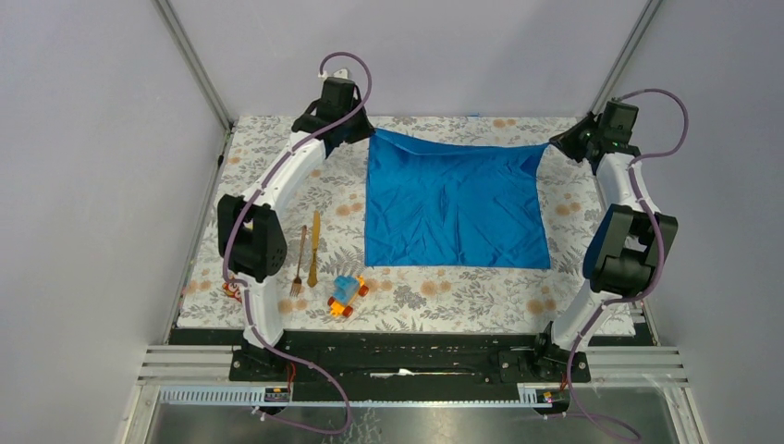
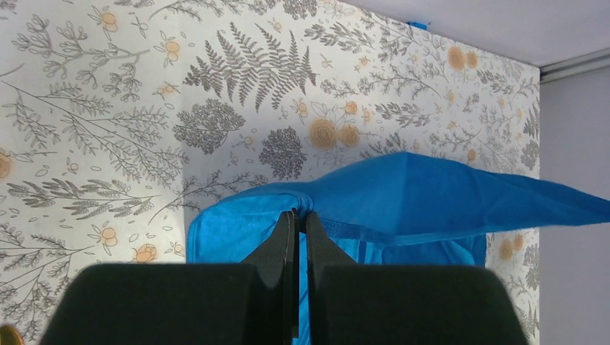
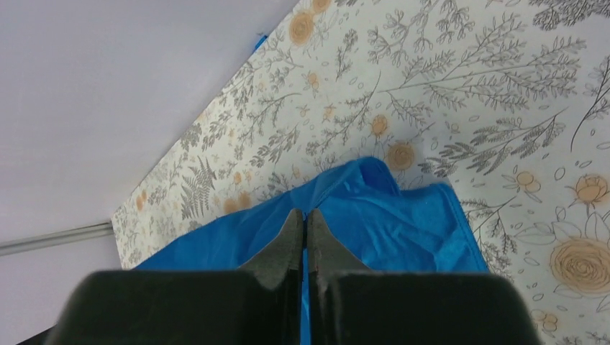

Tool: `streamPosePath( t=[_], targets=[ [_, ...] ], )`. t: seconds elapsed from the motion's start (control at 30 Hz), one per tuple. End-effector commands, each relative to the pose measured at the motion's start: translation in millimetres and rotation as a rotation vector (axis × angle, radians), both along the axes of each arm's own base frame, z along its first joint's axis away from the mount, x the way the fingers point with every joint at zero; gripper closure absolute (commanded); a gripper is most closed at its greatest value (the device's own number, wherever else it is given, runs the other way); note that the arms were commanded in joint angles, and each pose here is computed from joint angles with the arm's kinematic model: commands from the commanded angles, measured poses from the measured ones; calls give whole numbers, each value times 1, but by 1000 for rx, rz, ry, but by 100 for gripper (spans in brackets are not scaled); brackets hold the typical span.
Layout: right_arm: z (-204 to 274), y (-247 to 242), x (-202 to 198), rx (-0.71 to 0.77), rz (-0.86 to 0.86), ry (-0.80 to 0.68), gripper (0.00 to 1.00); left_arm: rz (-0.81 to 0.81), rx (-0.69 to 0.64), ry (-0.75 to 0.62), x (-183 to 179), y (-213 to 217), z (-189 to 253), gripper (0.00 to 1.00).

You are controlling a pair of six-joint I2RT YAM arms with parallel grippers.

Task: Fold the napkin into a case and place the utensils inside
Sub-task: Fold and flatten the napkin at the center of the board.

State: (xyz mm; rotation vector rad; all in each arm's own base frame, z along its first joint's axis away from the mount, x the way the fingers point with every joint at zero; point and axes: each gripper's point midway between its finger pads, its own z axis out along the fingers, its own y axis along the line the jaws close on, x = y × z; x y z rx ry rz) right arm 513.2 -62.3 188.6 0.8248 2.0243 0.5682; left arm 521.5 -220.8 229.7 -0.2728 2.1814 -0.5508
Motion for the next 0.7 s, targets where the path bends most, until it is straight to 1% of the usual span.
streamPosePath(
  t=[0.0, 0.17, 0.27, 0.37, 0.5, 0.6, 0.67],
  targets=[
    [17, 13, -22, 19, 21, -5, 100, -58, -61, -5, -17, -11, 8, 100],
    [-16, 20, -80, -1, 9, 125, 100, -102, -94, 190, -83, -6, -52, 100],
    [-42, 20, -120, -46, -18, 199, 100, -124, -94, 264, -130, 0, -78, 100],
    [-60, 20, -149, -78, -32, 244, 100, -128, -95, 329, -166, 7, -99, 100],
    [-90, 20, -177, -101, -52, 316, 100, -140, -99, 387, -197, 6, -123, 100],
    [-108, 15, -191, -127, -65, 378, 100, -165, -108, 426, -211, -3, -136, 100],
    [-113, 13, -194, -135, -69, 392, 100, -179, -106, 433, -215, -8, -138, 100]
  ],
)
